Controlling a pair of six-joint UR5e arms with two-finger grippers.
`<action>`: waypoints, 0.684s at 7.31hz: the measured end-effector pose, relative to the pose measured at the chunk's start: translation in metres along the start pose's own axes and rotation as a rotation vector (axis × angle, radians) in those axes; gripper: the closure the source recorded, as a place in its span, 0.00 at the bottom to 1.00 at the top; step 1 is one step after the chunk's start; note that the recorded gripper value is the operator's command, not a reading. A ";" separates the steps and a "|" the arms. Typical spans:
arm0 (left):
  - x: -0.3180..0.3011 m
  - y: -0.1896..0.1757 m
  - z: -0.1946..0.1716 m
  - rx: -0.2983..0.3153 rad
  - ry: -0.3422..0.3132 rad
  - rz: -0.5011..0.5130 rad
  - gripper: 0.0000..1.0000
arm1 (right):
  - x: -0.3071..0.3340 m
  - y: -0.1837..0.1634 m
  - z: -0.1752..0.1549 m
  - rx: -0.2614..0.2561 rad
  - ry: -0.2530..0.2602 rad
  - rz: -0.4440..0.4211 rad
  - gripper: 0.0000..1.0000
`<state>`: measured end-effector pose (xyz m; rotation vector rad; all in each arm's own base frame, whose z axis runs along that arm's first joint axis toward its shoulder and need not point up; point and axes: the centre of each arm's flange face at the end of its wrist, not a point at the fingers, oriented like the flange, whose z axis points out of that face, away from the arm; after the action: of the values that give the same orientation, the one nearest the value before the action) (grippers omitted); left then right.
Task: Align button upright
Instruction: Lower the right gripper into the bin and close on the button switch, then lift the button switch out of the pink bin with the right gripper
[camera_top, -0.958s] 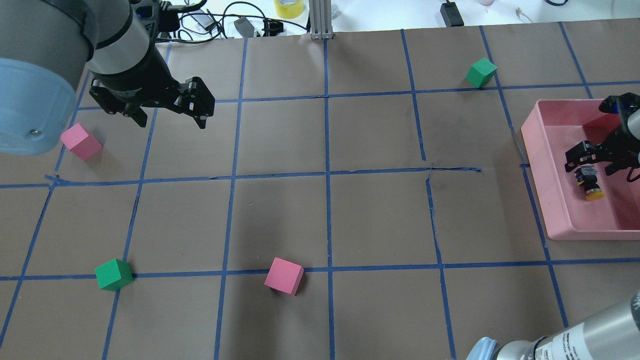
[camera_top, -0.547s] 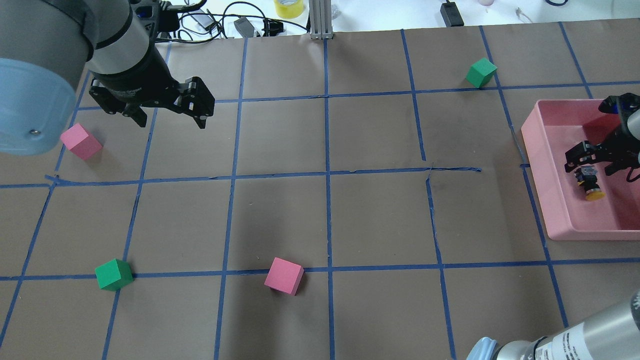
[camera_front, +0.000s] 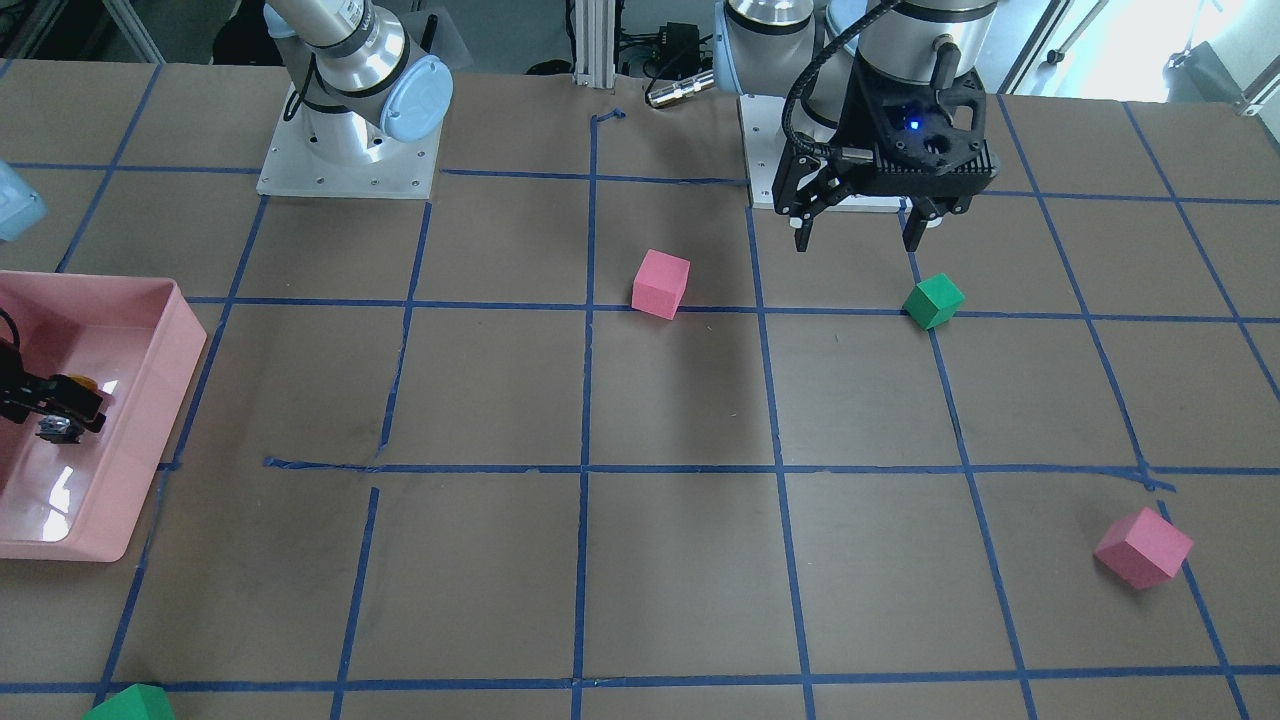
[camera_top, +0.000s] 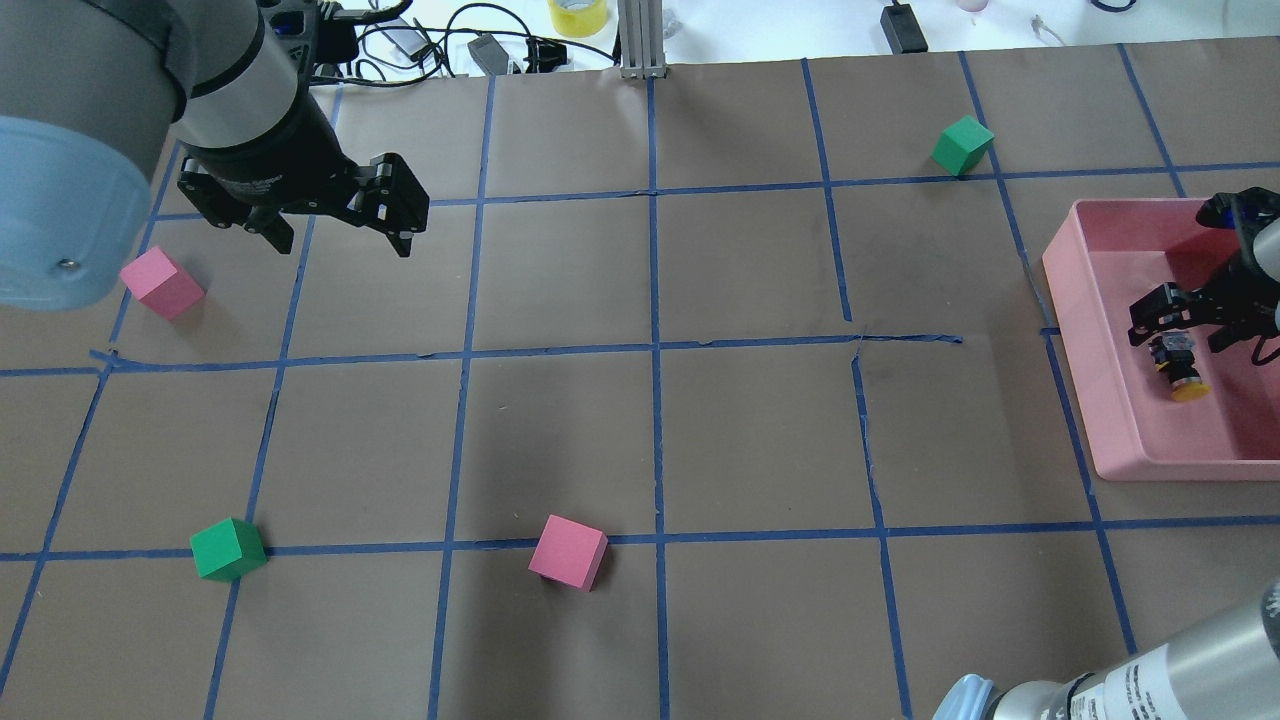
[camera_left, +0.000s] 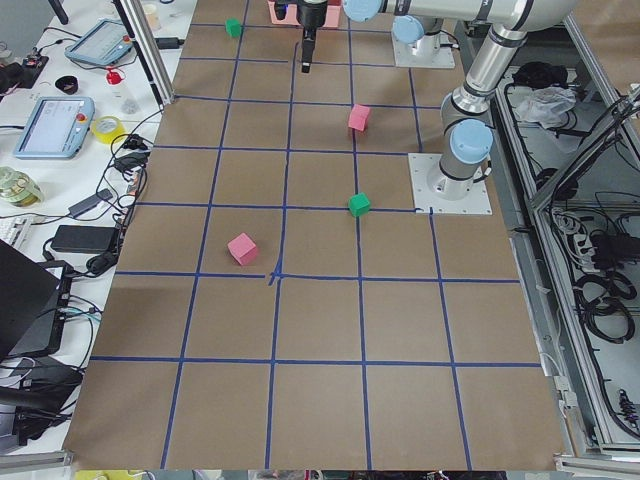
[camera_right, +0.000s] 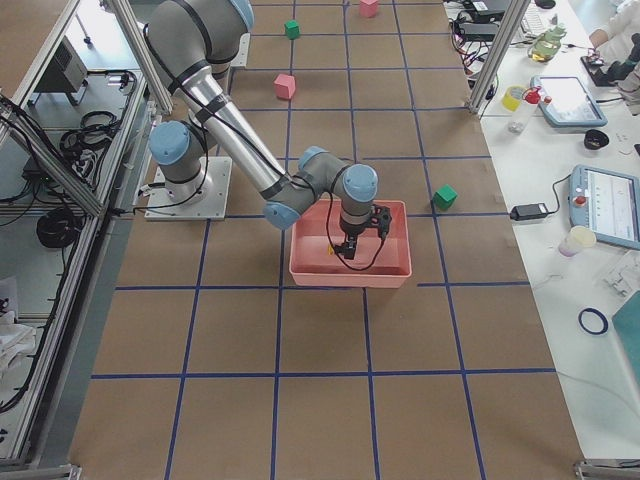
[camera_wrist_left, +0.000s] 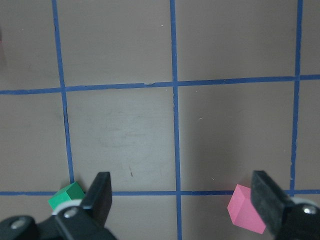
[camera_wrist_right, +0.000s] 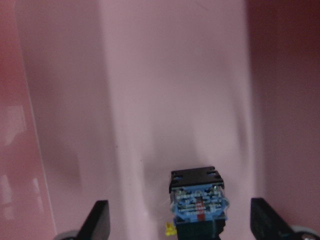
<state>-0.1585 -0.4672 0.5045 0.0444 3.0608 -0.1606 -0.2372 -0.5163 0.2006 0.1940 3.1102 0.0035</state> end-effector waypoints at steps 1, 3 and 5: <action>0.000 0.000 0.000 0.000 0.000 0.000 0.00 | -0.001 0.001 0.004 -0.007 -0.004 0.000 0.03; 0.000 0.000 0.000 0.000 -0.001 0.000 0.00 | -0.001 0.003 0.006 -0.011 -0.006 0.000 0.09; 0.000 0.000 -0.001 0.001 -0.001 0.000 0.00 | -0.001 0.003 0.007 -0.013 -0.007 0.000 0.35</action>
<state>-0.1583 -0.4669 0.5050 0.0438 3.0594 -0.1624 -0.2352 -0.5136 0.1934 0.1938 3.1024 0.0230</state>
